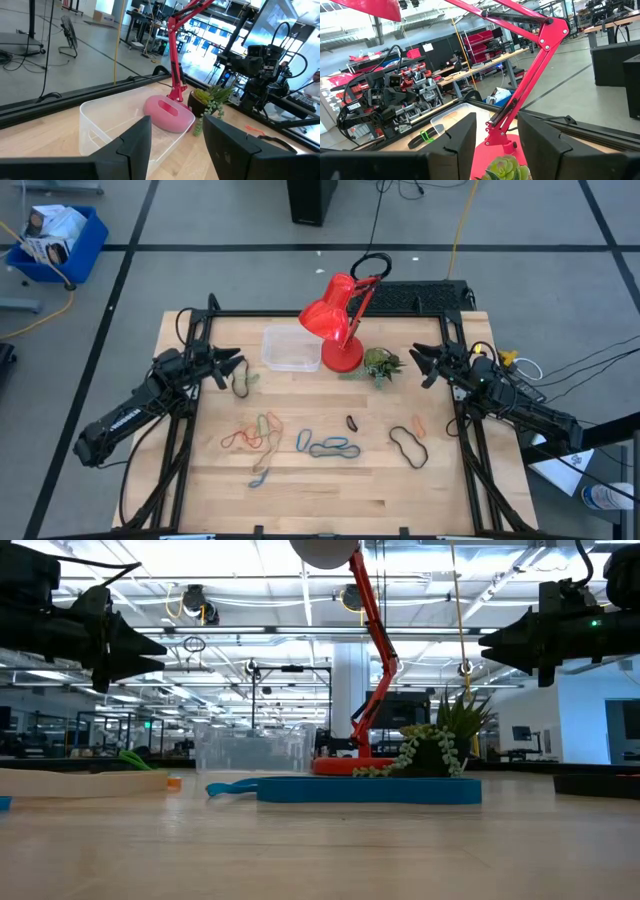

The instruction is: Pick and place rubber bands into bin

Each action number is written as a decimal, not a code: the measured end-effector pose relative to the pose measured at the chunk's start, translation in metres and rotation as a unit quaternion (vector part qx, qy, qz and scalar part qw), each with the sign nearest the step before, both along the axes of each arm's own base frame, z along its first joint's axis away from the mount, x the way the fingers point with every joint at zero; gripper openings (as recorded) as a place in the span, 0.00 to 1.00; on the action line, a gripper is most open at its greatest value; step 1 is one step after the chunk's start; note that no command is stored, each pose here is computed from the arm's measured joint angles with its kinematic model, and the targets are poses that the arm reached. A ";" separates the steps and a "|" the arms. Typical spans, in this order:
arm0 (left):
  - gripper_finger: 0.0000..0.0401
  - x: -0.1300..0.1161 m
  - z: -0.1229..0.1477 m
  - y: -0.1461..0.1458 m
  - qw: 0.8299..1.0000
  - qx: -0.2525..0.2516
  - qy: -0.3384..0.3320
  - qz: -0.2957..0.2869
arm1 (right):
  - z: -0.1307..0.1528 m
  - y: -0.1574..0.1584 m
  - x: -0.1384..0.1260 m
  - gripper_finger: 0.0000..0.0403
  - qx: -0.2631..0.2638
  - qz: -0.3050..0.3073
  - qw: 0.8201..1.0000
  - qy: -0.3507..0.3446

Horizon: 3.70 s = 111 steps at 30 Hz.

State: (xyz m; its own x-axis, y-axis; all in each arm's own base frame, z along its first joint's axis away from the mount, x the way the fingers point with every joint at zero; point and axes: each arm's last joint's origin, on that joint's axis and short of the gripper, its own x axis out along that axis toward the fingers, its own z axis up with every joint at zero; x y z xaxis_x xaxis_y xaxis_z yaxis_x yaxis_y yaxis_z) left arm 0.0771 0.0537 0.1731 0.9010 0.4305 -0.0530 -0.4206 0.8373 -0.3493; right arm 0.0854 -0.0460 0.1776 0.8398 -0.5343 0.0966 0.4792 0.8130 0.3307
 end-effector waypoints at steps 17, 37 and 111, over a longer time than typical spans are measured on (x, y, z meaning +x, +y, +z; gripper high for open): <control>0.46 0.000 0.000 0.000 1.000 0.000 0.000 0.000 | 0.000 0.000 0.000 0.35 0.000 0.000 1.000 0.000; 0.46 0.000 0.000 0.000 1.000 0.000 0.000 0.000 | 0.000 0.000 0.000 0.35 0.000 0.000 1.000 0.000; 0.46 0.056 0.041 0.056 0.843 -0.278 0.440 0.137 | 0.004 -0.003 -0.003 0.35 -0.078 -0.091 0.992 0.033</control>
State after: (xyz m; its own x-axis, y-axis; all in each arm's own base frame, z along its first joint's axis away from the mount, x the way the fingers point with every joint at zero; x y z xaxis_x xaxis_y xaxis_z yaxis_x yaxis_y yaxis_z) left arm 0.1332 0.1098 0.2143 0.2782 0.3052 -0.9108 -0.8729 0.4761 -0.1071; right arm 0.0822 -0.0495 0.1819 0.7385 -0.6600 0.1379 0.6386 0.7502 0.1714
